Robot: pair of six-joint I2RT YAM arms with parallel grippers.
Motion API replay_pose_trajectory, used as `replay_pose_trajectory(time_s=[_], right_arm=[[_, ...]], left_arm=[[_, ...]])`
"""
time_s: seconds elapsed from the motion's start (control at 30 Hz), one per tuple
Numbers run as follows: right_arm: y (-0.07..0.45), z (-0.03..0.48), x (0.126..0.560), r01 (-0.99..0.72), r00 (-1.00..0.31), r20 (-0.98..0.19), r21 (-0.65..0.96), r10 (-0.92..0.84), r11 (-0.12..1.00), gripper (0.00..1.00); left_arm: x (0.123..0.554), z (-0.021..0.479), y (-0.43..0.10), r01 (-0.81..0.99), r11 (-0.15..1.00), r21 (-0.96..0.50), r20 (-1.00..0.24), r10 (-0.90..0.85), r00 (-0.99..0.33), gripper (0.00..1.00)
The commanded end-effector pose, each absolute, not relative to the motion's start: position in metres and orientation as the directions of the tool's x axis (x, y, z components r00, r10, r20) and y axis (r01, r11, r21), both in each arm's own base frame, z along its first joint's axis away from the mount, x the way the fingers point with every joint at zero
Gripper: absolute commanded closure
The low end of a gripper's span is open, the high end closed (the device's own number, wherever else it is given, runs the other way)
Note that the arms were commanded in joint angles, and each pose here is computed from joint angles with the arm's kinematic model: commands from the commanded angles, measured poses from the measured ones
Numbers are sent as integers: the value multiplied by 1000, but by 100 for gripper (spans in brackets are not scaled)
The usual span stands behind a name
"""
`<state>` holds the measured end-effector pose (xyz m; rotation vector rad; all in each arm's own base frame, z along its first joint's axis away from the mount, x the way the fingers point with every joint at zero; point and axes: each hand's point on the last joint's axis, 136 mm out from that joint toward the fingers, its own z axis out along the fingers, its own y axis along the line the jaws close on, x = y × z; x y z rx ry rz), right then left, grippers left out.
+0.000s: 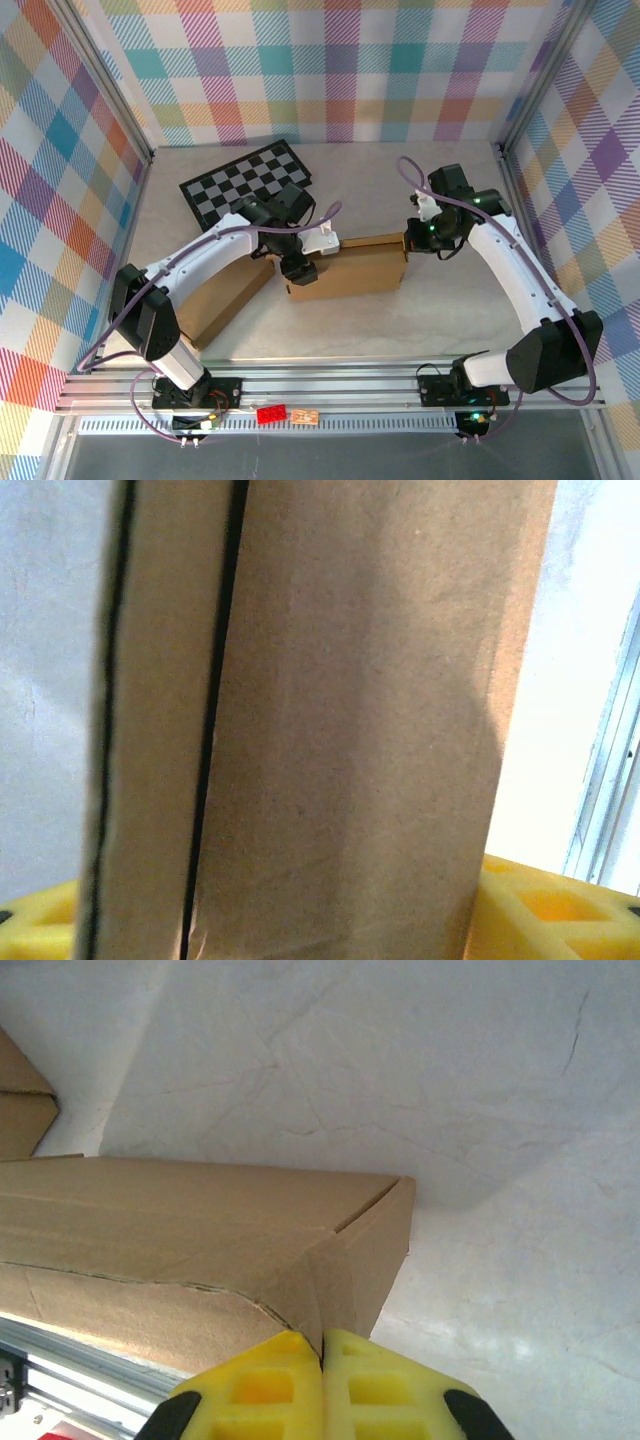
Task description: Fold the paper box
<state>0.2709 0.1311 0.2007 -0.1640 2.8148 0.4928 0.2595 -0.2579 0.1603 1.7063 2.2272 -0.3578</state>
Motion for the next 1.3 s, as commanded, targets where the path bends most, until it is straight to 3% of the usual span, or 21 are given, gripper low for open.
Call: replay_pose_trajectory(time_s=[0.0,1.27], right_arm=[[137,209,255,-77,-979,-203,375,1,924,100],[158,228,265,119,-987,-38,466,155,877,100]], left_arm=[[266,168,-262,958,286,2,-396,880,-262,37],[268,167,-286,963,268,-20,-370,893,-257,38]])
